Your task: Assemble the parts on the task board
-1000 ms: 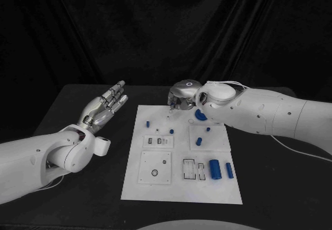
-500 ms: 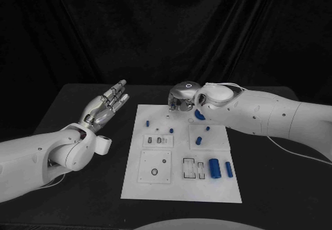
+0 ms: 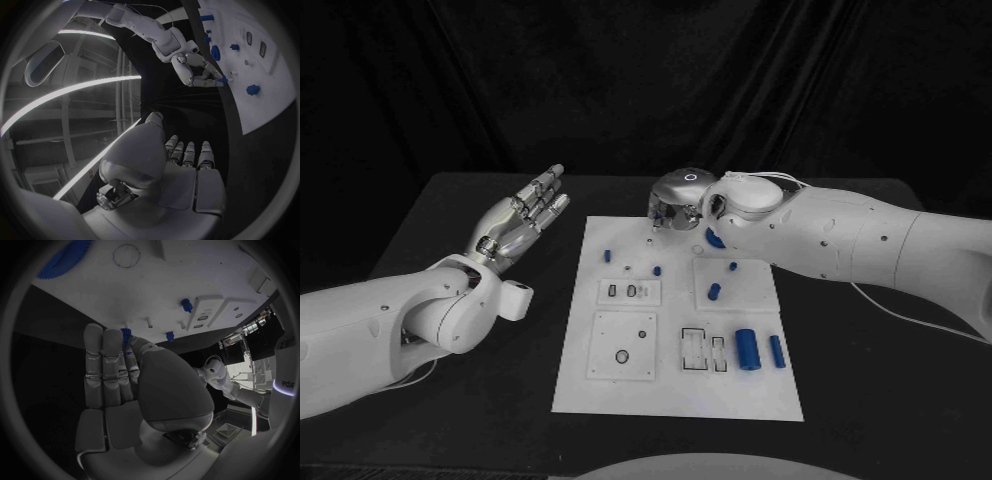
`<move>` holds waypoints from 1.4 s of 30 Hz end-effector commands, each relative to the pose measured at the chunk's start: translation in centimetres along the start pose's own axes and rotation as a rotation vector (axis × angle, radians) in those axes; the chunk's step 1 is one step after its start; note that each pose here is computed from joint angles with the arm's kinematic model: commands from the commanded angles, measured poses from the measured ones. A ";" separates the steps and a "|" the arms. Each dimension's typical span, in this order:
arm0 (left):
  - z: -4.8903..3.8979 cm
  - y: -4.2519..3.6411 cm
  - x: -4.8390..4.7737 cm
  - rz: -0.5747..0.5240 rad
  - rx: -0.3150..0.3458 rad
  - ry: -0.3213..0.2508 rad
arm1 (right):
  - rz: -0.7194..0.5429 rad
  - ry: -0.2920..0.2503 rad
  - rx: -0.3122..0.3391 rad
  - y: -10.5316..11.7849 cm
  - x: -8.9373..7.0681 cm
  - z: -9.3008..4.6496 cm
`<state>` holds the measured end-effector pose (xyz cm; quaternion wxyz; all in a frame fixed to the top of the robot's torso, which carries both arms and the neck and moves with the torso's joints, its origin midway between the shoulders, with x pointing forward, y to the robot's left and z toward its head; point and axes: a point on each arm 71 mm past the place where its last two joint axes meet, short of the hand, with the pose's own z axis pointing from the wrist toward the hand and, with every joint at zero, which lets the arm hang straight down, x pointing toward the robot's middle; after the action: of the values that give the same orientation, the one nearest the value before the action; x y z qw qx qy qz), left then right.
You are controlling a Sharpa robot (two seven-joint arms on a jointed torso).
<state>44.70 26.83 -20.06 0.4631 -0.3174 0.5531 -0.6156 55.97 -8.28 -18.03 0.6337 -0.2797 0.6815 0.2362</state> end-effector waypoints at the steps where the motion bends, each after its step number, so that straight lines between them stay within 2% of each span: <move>1: 0.06 -1.03 0.09 -0.008 0.129 0.012 | -0.001 -0.033 -0.006 0.1 -0.1 0.0; 9: 0.05 -1.00 0.00 -0.007 0.126 0.011 | 0.000 -0.046 -0.014 0.4 -0.2 0.1; 21: 0.11 -0.96 0.08 -0.009 0.124 0.013 | 0.002 -0.022 -0.010 0.5 0.0 0.3; 42: 0.31 -0.76 0.10 -0.013 0.112 0.020 | 0.008 0.049 0.033 0.1 1.2 0.3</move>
<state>44.94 26.79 -20.16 0.4602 -0.3161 0.5544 -0.6172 56.01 -7.87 -19.01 0.6261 -0.2774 0.6902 0.2337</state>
